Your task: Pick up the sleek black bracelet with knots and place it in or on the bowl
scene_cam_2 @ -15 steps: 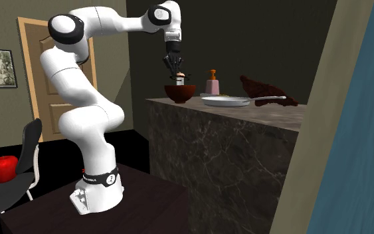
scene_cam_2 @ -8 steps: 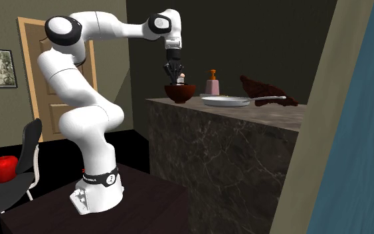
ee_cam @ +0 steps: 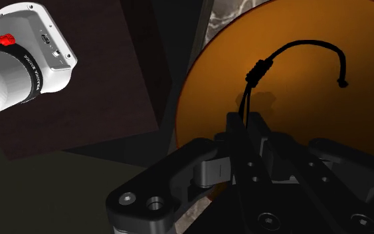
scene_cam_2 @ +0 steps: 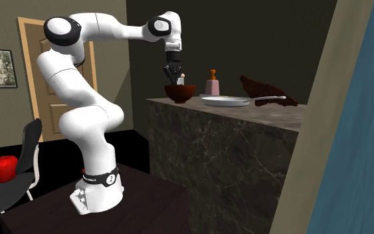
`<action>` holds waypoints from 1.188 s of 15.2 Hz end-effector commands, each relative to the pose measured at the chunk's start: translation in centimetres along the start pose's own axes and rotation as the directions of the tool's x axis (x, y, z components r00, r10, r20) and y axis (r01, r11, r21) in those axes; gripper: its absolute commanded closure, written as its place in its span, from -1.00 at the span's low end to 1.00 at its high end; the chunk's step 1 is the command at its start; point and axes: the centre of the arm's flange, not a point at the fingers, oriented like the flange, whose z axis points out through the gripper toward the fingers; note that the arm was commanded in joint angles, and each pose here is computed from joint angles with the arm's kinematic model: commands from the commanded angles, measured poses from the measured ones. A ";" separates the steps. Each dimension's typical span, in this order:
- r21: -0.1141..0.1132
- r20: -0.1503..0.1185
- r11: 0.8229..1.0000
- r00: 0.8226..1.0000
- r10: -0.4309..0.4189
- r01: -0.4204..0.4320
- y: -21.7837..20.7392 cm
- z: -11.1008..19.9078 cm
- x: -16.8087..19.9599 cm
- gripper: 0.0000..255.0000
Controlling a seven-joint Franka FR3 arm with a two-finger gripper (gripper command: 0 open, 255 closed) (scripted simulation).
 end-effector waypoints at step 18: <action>0.000 0.000 1.000 1.000 0.000 0.000 0.0 -5.0 0.0 -1.00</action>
